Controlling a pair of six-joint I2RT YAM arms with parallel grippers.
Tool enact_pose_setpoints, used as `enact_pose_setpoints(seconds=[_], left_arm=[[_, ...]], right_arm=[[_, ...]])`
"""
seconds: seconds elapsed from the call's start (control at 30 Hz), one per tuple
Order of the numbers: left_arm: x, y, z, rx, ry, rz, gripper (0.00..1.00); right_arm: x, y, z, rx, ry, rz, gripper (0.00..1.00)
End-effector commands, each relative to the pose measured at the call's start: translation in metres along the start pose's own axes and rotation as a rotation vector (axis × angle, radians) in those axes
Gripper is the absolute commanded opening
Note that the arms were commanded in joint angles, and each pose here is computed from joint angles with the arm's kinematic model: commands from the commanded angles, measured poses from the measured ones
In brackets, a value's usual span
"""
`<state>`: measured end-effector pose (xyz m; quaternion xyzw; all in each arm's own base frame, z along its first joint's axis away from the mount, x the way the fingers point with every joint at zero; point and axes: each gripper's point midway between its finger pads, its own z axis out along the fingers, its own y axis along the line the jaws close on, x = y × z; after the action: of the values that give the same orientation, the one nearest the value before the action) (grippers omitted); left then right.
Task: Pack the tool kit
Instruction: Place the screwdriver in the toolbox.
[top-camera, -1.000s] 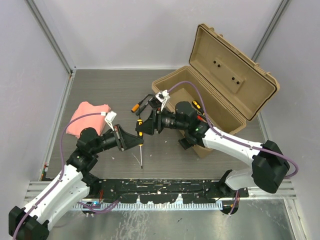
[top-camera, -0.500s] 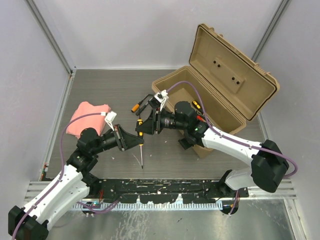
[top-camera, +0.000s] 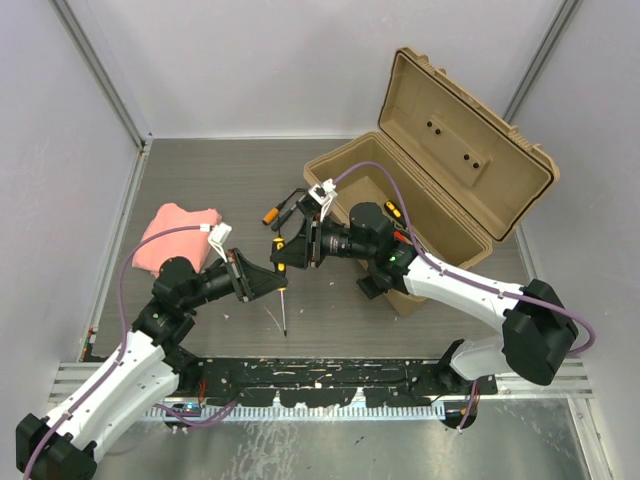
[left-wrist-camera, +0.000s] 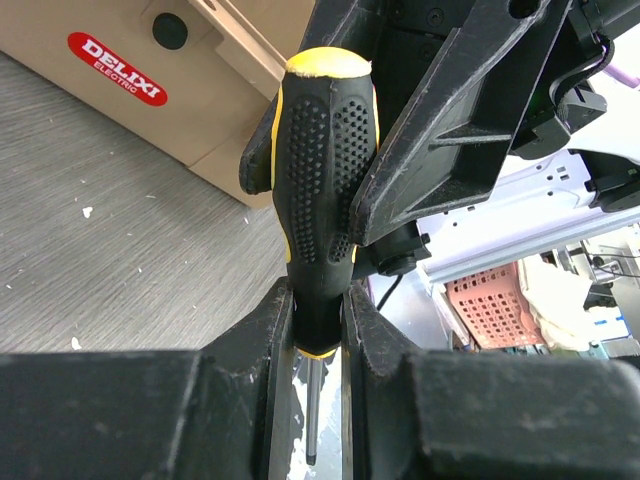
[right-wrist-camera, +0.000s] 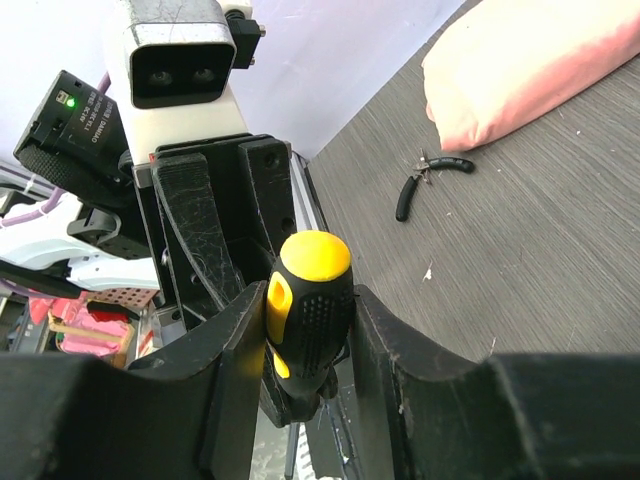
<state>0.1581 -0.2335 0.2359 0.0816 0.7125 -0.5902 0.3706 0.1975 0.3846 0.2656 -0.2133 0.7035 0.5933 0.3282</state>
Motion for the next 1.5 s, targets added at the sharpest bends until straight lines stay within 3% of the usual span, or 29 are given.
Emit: enact_pose_setpoints(seconds=[0.0,0.07,0.53,0.83,1.17,1.33,1.47], left_arm=[[-0.023,-0.024,-0.002,0.071,-0.093,0.091,0.03],[-0.024,-0.023,-0.002,0.064,-0.100,0.094,0.14],[-0.011,-0.023,-0.005,0.073,-0.043,0.100,0.53],[-0.006,-0.010,-0.008,0.010,-0.022,0.112,0.60],[-0.011,0.015,-0.022,-0.182,-0.025,0.210,0.71],[-0.020,0.029,-0.035,-0.306,-0.074,0.240,0.82],[-0.031,0.042,-0.053,-0.444,-0.118,0.266,0.97]], right_arm=[[-0.022,0.027,-0.002,-0.075,-0.057,-0.083,0.01],[-0.023,0.027,-0.003,-0.071,-0.061,-0.090,0.01],[-0.027,0.024,-0.005,-0.036,-0.071,-0.114,0.01],[-0.034,0.019,-0.008,0.027,-0.071,-0.145,0.01],[-0.077,-0.008,-0.035,0.357,-0.087,-0.361,0.01],[-0.109,-0.012,-0.055,0.503,-0.116,-0.490,0.01],[-0.134,-0.012,-0.077,0.616,-0.174,-0.582,0.01]])
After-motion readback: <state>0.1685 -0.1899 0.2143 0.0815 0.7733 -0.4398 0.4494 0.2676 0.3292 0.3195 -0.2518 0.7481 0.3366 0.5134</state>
